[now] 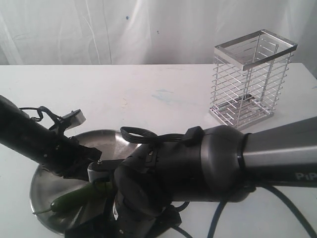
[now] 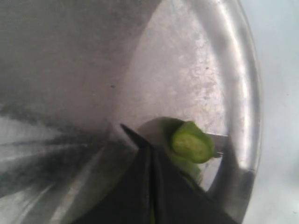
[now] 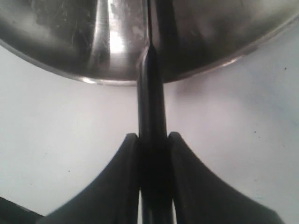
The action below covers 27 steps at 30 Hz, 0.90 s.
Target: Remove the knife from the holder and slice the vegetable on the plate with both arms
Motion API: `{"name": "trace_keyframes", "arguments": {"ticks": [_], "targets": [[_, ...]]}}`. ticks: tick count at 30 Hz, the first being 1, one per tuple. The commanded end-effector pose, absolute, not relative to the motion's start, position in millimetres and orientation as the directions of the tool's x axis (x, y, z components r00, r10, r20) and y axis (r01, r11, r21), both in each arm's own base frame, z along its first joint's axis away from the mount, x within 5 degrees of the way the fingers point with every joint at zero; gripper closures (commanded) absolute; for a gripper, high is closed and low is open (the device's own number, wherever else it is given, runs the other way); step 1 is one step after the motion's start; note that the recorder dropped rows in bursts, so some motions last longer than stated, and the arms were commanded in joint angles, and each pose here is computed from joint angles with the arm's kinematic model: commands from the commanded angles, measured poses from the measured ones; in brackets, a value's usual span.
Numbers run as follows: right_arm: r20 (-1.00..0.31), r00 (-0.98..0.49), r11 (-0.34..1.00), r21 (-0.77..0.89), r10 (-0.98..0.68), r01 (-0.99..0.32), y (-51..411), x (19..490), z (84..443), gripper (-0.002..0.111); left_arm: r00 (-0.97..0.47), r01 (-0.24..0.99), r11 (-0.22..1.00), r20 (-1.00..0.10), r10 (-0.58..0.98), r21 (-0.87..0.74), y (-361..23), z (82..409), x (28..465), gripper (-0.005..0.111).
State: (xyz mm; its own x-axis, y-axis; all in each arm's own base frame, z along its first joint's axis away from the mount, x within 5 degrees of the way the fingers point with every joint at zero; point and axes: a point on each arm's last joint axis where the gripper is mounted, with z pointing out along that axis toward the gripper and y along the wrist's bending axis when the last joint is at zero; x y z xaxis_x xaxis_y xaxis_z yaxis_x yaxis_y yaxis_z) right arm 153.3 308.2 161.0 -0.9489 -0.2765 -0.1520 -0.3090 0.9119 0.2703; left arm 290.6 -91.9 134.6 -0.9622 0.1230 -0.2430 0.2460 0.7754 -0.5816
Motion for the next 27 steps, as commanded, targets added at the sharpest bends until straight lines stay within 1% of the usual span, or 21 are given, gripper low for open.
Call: {"name": "trace_keyframes", "arguments": {"ticks": [1, 7, 10, 14, 15, 17, 19, 22, 24, 27], "targets": [[-0.15, -0.948, 0.914, 0.261, -0.279, -0.31, 307, 153, 162, 0.108, -0.969, 0.245, 0.822, -0.163, 0.187, -0.514, -84, 126, 282, 0.107], [-0.137, -0.946, 0.918, 0.237, -0.294, -0.32, 304, 152, 161, 0.108, -0.968, 0.249, 0.822, -0.156, 0.197, -0.512, -83, 126, 281, 0.107], [-0.138, -0.946, 0.917, 0.238, -0.294, -0.32, 304, 152, 161, 0.108, -0.97, 0.24, 0.819, -0.171, 0.176, -0.521, -85, 128, 285, 0.107], [-0.141, -0.946, 0.917, 0.24, -0.293, -0.32, 305, 153, 161, 0.108, -0.961, 0.256, 0.786, -0.234, 0.146, -0.563, -90, 150, 297, 0.107], [-0.141, -0.946, 0.917, 0.24, -0.293, -0.32, 305, 153, 161, 0.108, -0.948, 0.289, 0.772, -0.281, 0.149, -0.567, -91, 163, 298, 0.107], [-0.141, -0.946, 0.917, 0.24, -0.293, -0.32, 305, 153, 161, 0.108, -0.936, 0.309, 0.754, -0.327, 0.132, -0.58, -93, 172, 299, 0.107], [-0.138, -0.947, 0.917, 0.242, -0.29, -0.316, 305, 152, 161, 0.108, -0.925, 0.33, 0.732, -0.359, 0.125, -0.596, -97, 173, 301, 0.107], [-0.14, -0.947, 0.917, 0.244, -0.29, -0.317, 305, 153, 161, 0.108, -0.918, 0.352, 0.706, -0.372, 0.134, -0.614, -105, 167, 303, 0.107], [-0.144, -0.946, 0.916, 0.247, -0.289, -0.317, 305, 153, 161, 0.108, -0.909, 0.384, 0.688, -0.382, 0.166, -0.616, -114, 155, 304, 0.107], [-0.151, -0.946, 0.914, 0.253, -0.287, -0.317, 306, 153, 162, 0.108, -0.919, 0.385, 0.704, -0.322, 0.229, -0.597, -113, 135, 302, 0.107]]}}
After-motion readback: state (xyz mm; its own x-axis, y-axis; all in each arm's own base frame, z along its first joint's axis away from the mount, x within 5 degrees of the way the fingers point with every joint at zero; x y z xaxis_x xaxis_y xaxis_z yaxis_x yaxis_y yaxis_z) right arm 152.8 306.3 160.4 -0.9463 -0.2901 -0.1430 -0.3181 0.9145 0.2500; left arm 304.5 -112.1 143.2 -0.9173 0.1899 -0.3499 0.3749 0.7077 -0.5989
